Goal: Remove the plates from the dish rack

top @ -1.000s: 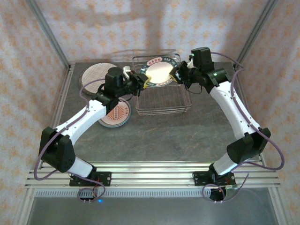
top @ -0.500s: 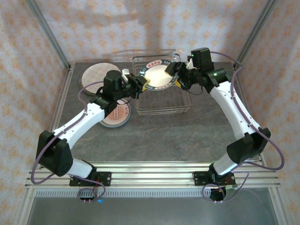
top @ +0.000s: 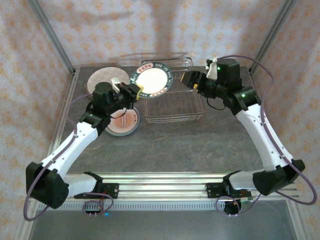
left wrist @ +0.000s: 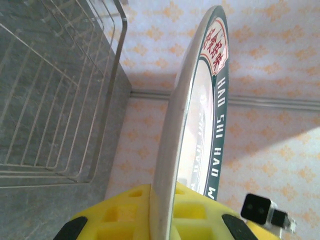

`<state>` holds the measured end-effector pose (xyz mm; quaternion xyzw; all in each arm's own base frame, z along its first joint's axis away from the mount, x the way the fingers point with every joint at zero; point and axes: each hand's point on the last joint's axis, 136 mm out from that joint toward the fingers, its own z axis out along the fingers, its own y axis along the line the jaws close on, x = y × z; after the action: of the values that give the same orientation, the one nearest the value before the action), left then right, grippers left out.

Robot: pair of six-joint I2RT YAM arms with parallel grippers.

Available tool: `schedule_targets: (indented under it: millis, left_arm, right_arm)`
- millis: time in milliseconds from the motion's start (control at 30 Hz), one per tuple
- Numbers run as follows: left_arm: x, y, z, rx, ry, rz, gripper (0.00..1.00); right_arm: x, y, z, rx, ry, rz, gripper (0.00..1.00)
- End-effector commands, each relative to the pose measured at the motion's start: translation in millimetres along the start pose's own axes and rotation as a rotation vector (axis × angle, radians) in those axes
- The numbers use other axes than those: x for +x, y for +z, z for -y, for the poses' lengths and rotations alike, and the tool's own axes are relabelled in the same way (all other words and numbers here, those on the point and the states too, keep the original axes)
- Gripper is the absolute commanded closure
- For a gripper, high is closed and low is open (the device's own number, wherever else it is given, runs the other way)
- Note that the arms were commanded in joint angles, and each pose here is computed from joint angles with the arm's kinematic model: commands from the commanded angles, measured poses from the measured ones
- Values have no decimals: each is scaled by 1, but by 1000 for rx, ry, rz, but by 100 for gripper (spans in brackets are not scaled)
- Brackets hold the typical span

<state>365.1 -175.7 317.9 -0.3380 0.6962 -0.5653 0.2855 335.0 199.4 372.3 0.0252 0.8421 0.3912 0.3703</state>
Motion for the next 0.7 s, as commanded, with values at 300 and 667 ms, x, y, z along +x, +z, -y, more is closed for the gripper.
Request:
schedule_targets:
  millis: [300,667]
  left_arm:
    - [-35,-68,-43,-130,51,242,100]
    - [-42,-113,-110,-304,55,392,100]
  right_arm:
    - [31,-23,-48,-164,-638,184,14]
    - [67,-23,-55,-209,-803,146,1]
